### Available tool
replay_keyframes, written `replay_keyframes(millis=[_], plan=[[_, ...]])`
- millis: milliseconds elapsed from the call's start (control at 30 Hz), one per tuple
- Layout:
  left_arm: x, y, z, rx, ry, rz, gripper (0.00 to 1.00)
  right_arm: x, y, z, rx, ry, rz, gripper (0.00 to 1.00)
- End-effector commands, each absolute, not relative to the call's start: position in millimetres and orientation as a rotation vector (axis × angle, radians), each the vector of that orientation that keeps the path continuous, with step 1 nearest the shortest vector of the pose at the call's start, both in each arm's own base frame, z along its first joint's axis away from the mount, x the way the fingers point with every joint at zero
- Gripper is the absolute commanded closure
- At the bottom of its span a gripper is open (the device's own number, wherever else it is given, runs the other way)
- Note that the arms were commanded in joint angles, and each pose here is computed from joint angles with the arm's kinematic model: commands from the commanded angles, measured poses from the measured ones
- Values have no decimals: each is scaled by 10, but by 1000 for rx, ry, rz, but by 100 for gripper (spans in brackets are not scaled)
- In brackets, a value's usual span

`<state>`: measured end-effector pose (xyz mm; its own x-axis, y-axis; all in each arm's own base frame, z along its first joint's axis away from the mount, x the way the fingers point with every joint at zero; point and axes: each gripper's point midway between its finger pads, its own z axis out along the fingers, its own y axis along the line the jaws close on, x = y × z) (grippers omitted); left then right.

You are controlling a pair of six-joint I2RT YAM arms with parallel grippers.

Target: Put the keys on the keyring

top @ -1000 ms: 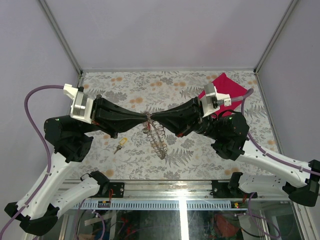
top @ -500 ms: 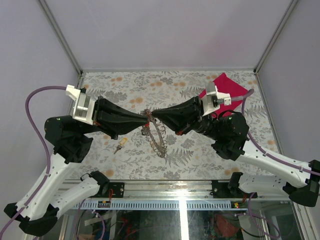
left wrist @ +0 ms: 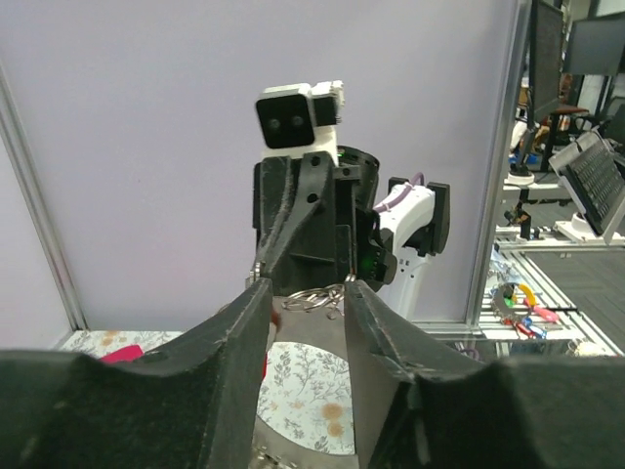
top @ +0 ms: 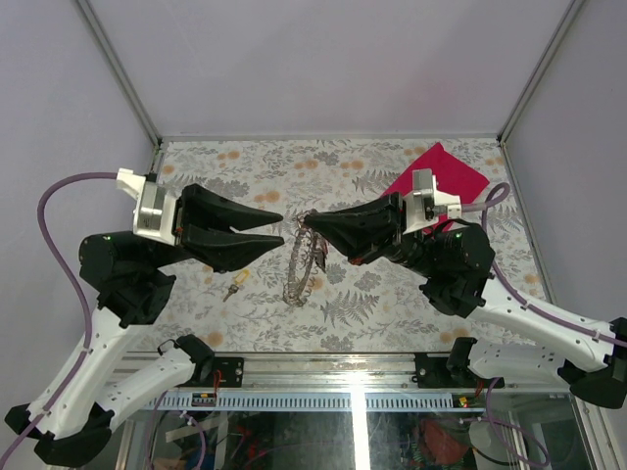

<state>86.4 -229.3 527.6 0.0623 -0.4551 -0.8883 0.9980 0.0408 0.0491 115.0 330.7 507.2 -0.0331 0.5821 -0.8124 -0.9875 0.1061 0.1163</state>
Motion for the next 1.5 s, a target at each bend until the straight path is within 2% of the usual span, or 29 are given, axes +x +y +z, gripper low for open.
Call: replay_keyframes(millis=[0, 467, 800, 1300, 1467], plan=[[1012, -2311, 5342, 797, 866, -1318, 61, 1018, 3036, 5426, -599, 694, 1340, 100], [1138, -2374, 5243, 772, 913, -1328, 58, 936, 3068, 5445, -644, 654, 1357, 100], [1127, -2413, 5196, 804, 918, -1345, 63, 964, 3089, 5453, -632, 664, 1361, 100], [1104, -2465, 5161, 844, 919, -1370, 63, 1010, 3125, 5421, -630, 688, 1350, 100], [1102, -2474, 5165, 849, 917, -1371, 79, 1001, 3130, 5421, -634, 686, 1355, 100]])
